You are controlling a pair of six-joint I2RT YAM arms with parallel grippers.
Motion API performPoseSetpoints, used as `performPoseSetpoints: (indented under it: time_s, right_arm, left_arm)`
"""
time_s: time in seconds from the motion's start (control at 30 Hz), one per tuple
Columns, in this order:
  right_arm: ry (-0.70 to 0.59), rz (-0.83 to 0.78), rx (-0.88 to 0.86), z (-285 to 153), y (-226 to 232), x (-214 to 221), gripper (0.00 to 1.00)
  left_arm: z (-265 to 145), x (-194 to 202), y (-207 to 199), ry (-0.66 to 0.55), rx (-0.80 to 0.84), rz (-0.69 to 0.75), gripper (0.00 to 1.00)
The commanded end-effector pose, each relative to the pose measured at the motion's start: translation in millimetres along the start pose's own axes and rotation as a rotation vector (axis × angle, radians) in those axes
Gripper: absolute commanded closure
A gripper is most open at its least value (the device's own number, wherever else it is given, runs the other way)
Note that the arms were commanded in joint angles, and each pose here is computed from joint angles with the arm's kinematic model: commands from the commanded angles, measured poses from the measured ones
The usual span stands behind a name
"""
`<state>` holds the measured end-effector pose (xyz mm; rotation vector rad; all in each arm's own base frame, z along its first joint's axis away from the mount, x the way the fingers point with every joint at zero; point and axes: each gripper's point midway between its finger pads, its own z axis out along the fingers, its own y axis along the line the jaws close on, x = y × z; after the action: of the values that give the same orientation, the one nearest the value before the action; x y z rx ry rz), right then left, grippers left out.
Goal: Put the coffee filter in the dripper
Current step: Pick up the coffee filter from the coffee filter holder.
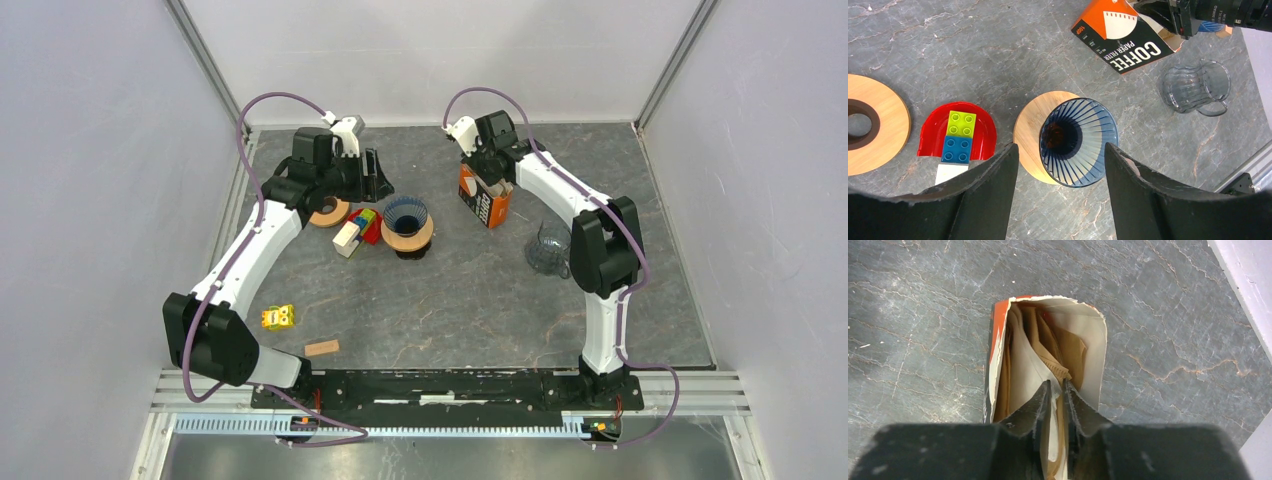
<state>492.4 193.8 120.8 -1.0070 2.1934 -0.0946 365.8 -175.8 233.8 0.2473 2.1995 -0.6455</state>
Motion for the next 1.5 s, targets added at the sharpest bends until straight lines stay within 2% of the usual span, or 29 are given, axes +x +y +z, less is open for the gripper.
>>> performPoseSetpoints:
  time_s: [0.0, 0.2, 0.57, 0.9, 1.47]
  right_arm:
    - [-0.038, 0.012, 0.004, -2.3, -3.2, -11.7, 0.86]
    - [-0.087, 0.026, 0.017, -21.1, -10.1, -27.4, 1.0]
    - [-0.174, 0.046, 0.034, -58.3, -19.8, -50.5, 1.0]
    - [-0.198, 0.051, 0.018, -68.4, -17.0, -54.3, 1.0]
    - [-0.179, 0.219, -0.115, -40.7, -13.1, -37.3, 0.92]
  left_arm:
    - [-8.7, -14.5, -5.9, -0.061, 0.023, 0.044, 0.3]
    - [-9.3, -16.0, -5.7, -0.064, 0.021, 0.055, 0.3]
    - [-10.1, -18.5, -5.1, -0.07, 0.016, 0.066, 0.3]
    - [-9.8, -20.9, -5.1, -0.076, 0.015, 0.074, 0.29]
    - [-8.7, -18.8, -4.2, -0.079, 0.016, 0.076, 0.3]
